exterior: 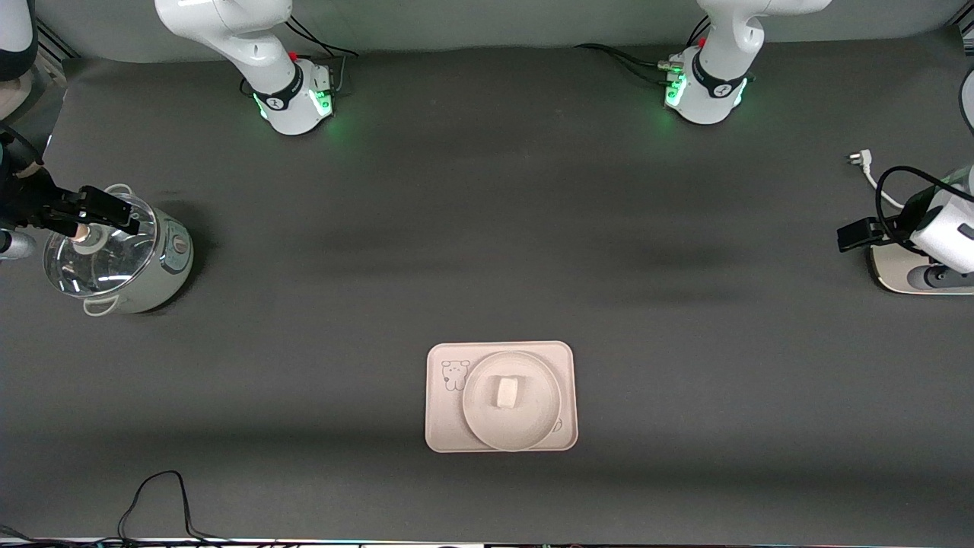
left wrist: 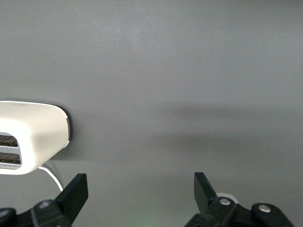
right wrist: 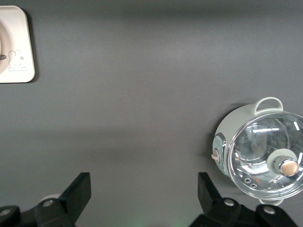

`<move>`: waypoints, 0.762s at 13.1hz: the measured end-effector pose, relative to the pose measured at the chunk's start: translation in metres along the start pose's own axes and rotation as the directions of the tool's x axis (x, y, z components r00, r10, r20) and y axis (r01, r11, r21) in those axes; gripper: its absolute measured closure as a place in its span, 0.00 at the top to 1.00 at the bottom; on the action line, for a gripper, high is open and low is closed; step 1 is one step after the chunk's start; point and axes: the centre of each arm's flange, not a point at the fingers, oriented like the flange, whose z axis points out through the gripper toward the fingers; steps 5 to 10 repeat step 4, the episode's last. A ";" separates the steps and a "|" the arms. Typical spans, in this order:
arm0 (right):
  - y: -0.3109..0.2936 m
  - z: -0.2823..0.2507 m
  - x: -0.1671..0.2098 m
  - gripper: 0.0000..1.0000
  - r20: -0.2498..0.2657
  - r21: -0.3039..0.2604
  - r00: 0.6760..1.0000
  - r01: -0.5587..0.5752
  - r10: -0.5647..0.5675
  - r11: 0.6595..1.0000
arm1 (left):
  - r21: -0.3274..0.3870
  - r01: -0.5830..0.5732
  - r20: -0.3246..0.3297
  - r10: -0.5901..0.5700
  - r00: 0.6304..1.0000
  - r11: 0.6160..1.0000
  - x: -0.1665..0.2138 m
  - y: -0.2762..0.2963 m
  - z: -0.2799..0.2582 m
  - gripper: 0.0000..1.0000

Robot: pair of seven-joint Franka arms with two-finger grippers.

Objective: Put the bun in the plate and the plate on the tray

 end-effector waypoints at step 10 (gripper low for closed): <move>0.000 0.001 -0.001 1.00 0.012 -0.003 1.000 0.000 0.000 1.000 | -0.007 -0.018 -0.040 0.018 0.999 1.000 -0.022 0.008 -0.037 1.00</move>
